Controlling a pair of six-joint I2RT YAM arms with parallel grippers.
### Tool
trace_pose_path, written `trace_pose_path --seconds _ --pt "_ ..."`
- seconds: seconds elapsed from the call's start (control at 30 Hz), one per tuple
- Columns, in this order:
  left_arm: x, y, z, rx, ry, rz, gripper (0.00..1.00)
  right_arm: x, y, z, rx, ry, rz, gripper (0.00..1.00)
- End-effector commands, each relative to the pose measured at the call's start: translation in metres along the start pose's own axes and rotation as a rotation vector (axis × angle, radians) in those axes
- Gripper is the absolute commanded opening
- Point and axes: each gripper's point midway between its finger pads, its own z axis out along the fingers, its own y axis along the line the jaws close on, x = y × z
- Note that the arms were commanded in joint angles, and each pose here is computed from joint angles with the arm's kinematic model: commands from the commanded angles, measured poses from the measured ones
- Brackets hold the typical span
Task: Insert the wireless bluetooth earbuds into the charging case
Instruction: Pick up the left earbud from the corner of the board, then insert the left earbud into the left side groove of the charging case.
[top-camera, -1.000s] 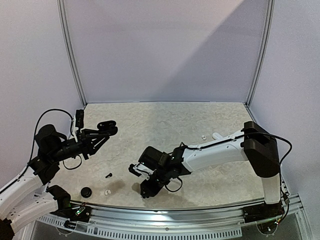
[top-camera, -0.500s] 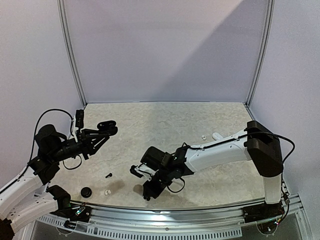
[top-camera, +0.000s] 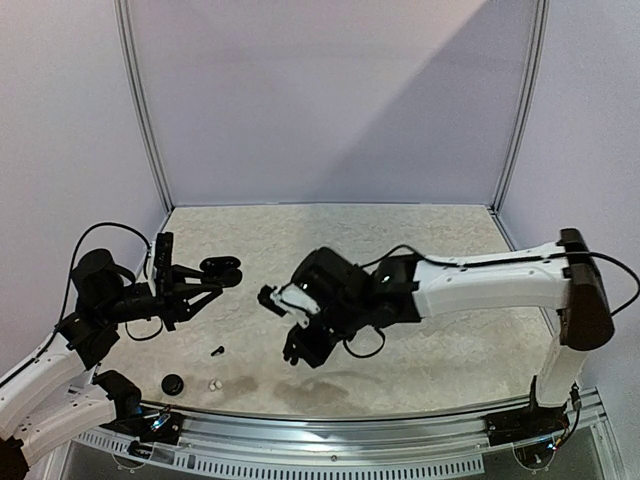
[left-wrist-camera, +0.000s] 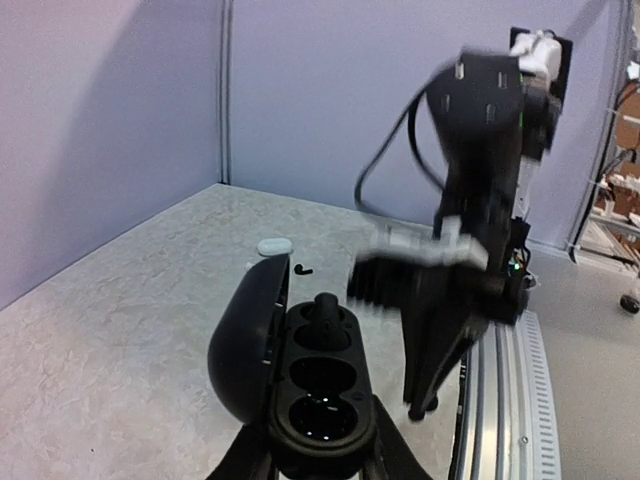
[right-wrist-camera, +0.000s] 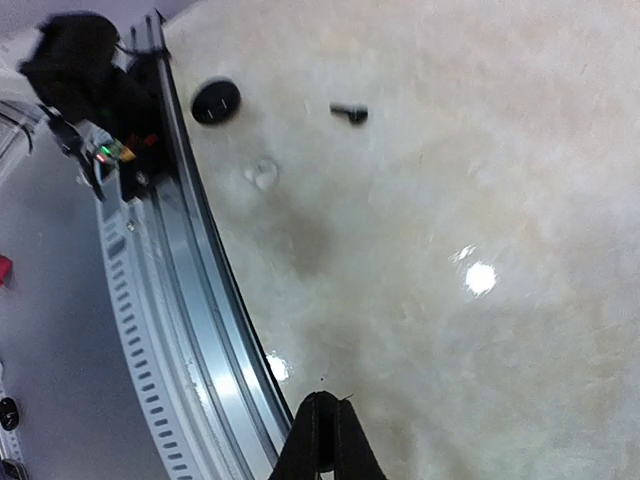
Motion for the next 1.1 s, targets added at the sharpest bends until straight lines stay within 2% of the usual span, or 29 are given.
trace_pose_path --seconds 0.0,0.13,0.27,0.4,0.57,1.07 --pt "-0.005 -0.023 0.001 0.129 0.011 0.149 0.0 -0.077 0.04 -0.107 0.071 -0.3 -0.216 0.0" --pt "-0.007 -0.034 0.006 0.179 0.015 0.162 0.0 -0.122 0.069 -0.163 0.132 -0.461 -0.342 0.0" --pt "-0.011 -0.045 0.013 0.227 0.017 0.12 0.0 -0.149 0.105 -0.175 0.136 -0.543 -0.508 0.0" --pt "-0.016 -0.055 0.017 0.265 0.007 0.077 0.0 -0.16 0.12 -0.16 0.123 -0.536 -0.586 0.0" --pt "-0.018 -0.064 0.018 0.307 0.009 0.076 0.0 -0.161 0.117 -0.146 0.156 -0.51 -0.634 0.0" --pt "-0.011 -0.073 0.018 0.357 0.044 0.133 0.0 -0.146 0.092 -0.116 0.253 -0.401 -0.652 0.0"
